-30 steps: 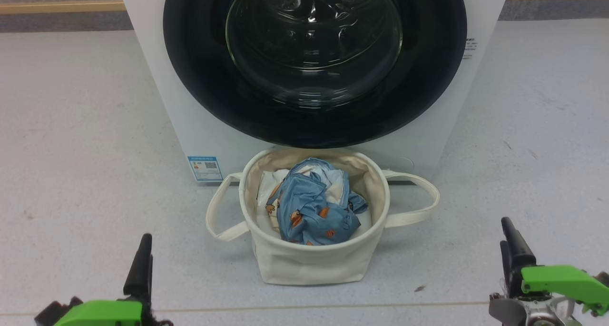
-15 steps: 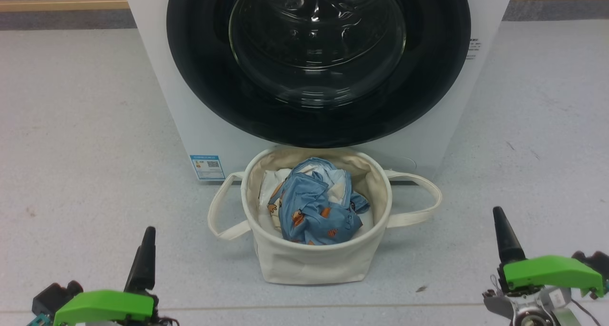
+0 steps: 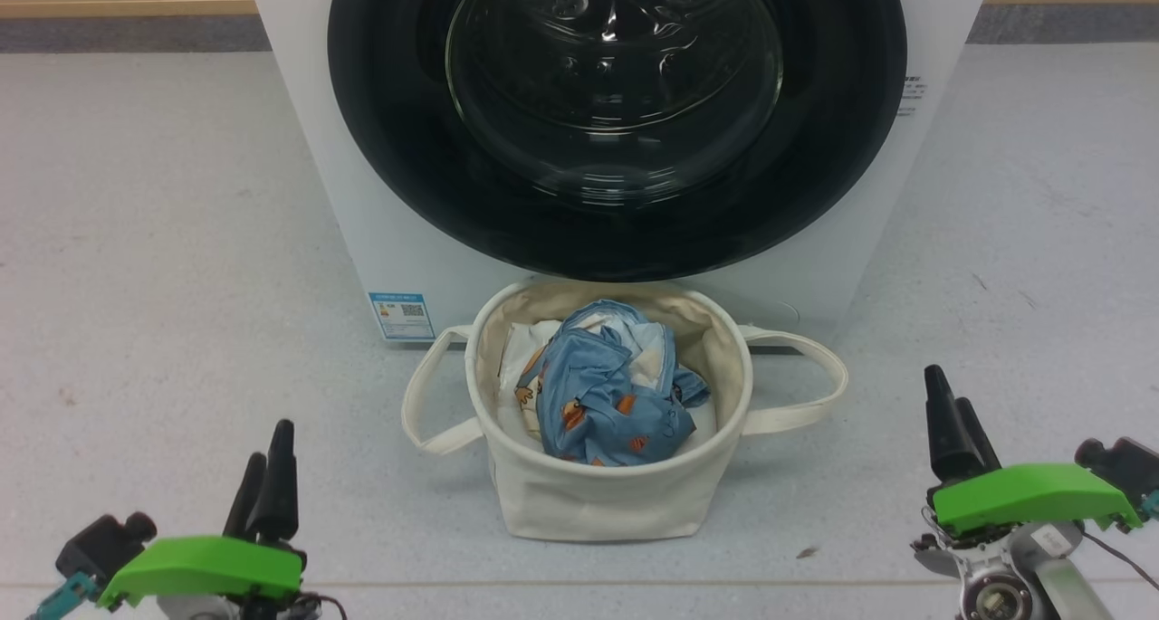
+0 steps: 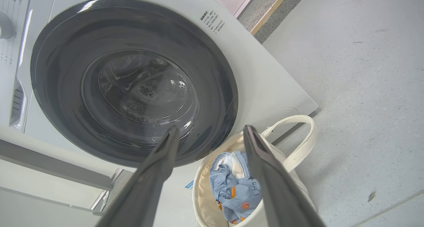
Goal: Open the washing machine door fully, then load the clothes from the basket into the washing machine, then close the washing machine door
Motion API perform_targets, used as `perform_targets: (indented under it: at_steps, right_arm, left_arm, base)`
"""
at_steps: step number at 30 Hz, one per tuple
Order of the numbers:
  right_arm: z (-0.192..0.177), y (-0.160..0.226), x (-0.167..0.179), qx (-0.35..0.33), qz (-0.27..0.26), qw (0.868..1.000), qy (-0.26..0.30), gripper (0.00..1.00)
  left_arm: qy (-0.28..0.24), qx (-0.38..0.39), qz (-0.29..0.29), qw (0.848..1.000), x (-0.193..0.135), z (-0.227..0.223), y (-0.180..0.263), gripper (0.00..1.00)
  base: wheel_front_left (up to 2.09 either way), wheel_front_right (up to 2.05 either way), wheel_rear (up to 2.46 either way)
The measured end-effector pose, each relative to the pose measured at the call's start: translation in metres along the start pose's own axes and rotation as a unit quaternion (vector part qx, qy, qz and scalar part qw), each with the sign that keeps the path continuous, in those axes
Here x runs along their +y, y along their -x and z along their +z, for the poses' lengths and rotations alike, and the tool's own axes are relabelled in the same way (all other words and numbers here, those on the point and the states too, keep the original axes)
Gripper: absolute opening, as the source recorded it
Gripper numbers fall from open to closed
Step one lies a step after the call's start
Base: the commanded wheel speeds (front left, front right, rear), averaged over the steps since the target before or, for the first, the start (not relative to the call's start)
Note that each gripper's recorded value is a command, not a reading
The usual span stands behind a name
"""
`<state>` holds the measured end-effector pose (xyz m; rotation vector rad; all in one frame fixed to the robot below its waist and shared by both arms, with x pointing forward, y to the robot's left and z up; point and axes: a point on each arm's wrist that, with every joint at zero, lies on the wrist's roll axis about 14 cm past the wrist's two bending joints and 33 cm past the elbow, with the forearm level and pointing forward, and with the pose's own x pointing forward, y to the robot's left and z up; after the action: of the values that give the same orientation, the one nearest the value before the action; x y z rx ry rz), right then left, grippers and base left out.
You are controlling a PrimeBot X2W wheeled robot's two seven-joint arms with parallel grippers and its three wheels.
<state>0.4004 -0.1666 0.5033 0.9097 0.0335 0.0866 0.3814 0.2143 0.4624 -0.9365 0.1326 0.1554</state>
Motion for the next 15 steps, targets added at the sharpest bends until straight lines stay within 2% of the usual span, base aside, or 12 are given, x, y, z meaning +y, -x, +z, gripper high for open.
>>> perform_targets:
  at_steps: [15]
  right_arm:
    - [0.002,-0.010,0.017,0.002,0.035,0.995,0.097,1.00]
  left_arm:
    - [-0.086,-0.025,-0.010,0.996,-0.004,0.016,-0.005,1.00]
  base:
    - [0.00,0.00,0.00]
